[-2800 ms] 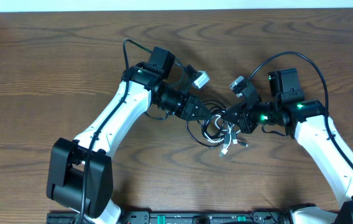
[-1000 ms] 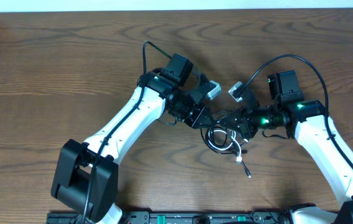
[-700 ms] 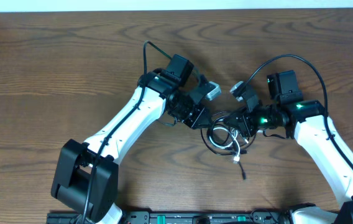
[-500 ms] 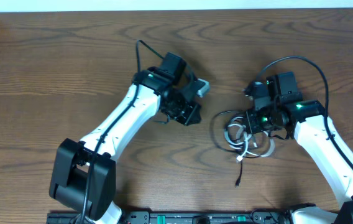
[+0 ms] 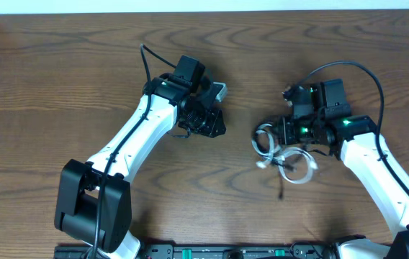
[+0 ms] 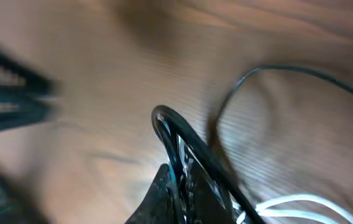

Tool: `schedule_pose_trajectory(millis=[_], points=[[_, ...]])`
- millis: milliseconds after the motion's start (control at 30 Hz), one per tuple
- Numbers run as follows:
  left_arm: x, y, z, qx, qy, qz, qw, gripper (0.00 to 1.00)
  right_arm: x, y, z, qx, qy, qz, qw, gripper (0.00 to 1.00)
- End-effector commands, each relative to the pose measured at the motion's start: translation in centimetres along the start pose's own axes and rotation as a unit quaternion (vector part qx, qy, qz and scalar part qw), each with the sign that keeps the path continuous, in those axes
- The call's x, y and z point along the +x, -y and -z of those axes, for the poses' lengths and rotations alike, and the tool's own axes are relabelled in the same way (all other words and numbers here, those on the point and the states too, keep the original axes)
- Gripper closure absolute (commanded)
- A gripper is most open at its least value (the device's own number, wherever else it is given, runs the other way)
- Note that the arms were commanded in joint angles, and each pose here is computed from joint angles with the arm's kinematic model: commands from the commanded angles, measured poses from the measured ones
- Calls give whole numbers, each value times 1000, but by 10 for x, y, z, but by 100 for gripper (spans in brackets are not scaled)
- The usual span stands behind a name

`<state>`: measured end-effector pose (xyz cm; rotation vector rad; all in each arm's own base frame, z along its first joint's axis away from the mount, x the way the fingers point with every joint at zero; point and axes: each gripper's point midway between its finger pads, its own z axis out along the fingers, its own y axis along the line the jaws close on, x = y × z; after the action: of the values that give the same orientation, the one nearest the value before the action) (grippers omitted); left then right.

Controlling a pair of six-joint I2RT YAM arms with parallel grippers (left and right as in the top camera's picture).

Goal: Untangle cables

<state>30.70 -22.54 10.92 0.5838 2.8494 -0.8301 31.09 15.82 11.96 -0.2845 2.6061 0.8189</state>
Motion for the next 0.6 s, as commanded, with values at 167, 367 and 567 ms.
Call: schedule_pose_trajectory(millis=[167,367,567], points=[[3,-5,-5,-7,-7,17,1000,58,-3,9,-1,29,7,-13,999,63],[3,-4,-6,-4,-8,17,1000,40,22,69,13,203,-24,-68,977,38],[-4,4,-18,37,-6,19,999,40,24,71,14,209,-27,-68,975,36]])
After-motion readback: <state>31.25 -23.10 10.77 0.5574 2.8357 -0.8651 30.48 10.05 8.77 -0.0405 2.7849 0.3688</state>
